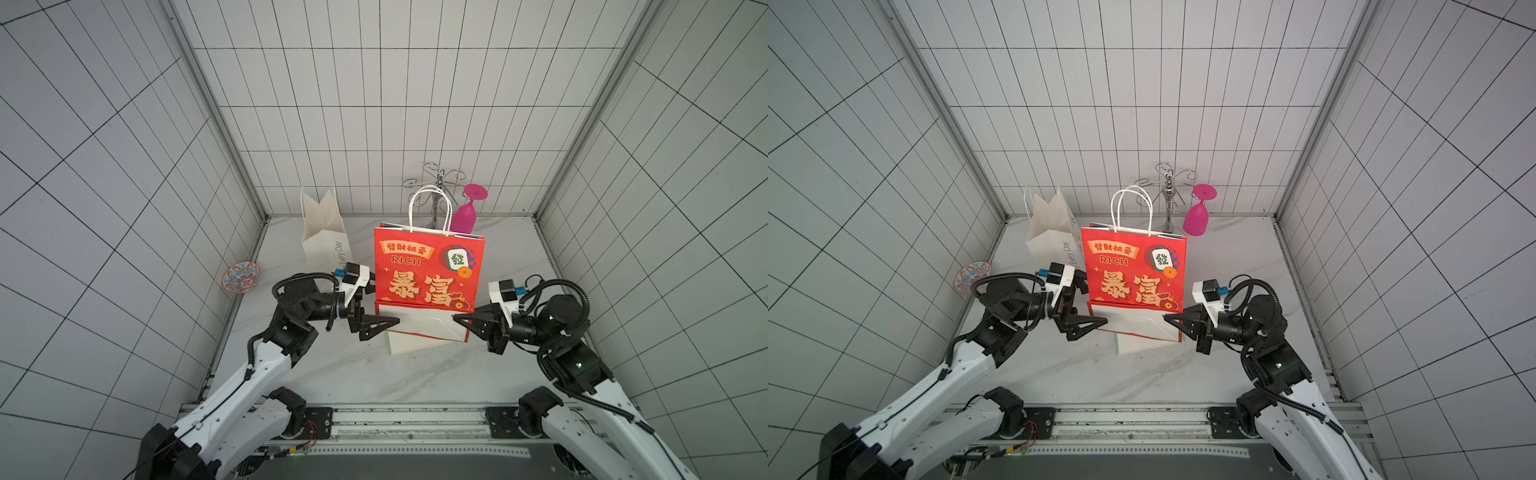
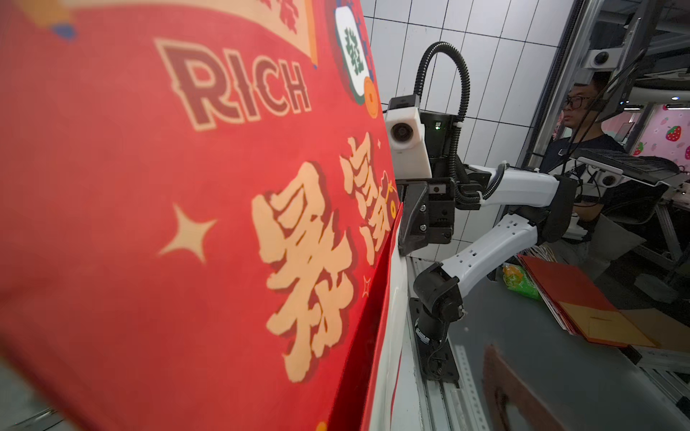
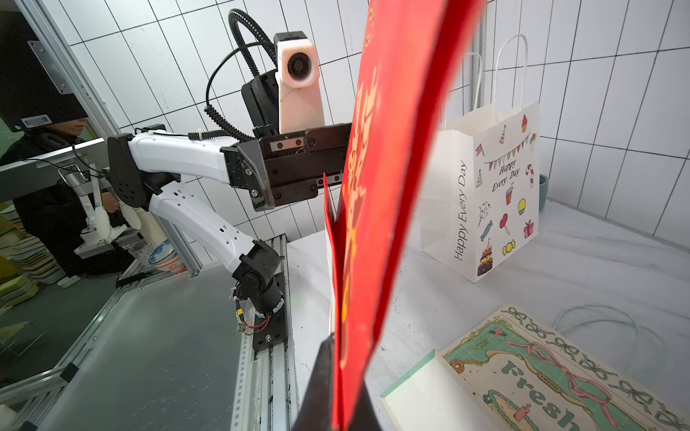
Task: Put away the paper bag
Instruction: Press the paper bag.
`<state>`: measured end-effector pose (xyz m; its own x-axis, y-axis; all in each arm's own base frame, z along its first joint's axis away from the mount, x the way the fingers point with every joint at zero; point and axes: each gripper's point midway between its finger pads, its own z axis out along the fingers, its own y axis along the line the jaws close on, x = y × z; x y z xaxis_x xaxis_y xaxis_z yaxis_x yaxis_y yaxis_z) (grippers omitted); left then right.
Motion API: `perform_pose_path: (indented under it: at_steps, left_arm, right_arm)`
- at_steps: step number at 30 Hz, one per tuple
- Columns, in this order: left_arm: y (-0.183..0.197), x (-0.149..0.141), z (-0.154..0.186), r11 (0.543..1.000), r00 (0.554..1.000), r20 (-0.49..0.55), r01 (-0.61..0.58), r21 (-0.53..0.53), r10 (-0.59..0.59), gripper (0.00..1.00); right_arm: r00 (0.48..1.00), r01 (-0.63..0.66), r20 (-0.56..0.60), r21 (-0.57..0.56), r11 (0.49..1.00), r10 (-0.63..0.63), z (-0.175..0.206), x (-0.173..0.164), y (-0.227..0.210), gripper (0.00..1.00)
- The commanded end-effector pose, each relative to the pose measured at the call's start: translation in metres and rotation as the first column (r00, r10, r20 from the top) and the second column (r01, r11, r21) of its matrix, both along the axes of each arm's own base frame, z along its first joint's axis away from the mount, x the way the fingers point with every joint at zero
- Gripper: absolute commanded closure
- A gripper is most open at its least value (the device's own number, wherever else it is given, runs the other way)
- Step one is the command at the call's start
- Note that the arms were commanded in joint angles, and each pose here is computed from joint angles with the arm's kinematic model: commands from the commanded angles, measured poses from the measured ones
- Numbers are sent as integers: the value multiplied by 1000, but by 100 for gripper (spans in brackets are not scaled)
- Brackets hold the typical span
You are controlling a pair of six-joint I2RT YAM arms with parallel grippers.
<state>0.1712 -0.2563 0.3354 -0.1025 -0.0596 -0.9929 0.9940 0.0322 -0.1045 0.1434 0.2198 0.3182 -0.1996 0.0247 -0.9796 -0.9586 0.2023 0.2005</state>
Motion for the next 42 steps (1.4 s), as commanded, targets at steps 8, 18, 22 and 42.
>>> perform_pose_path:
  at_steps: [8,18,22,42]
  left_arm:
    - [0,-11,9,997,996,45,82,9,-82,76]
    - [-1,-8,10,997,996,47,70,21,-71,100]
    - [-2,-9,9,996,996,40,83,24,-84,100]
    - [-4,-9,-3,994,995,16,100,46,-101,100]
  right_arm:
    - [997,-2,76,30,1000,0,18,-1,2,100]
    - [997,30,75,39,999,-33,24,3,0,84]
    - [996,23,86,51,998,-27,31,5,2,66]
    - [986,-29,164,89,996,14,64,3,6,81]
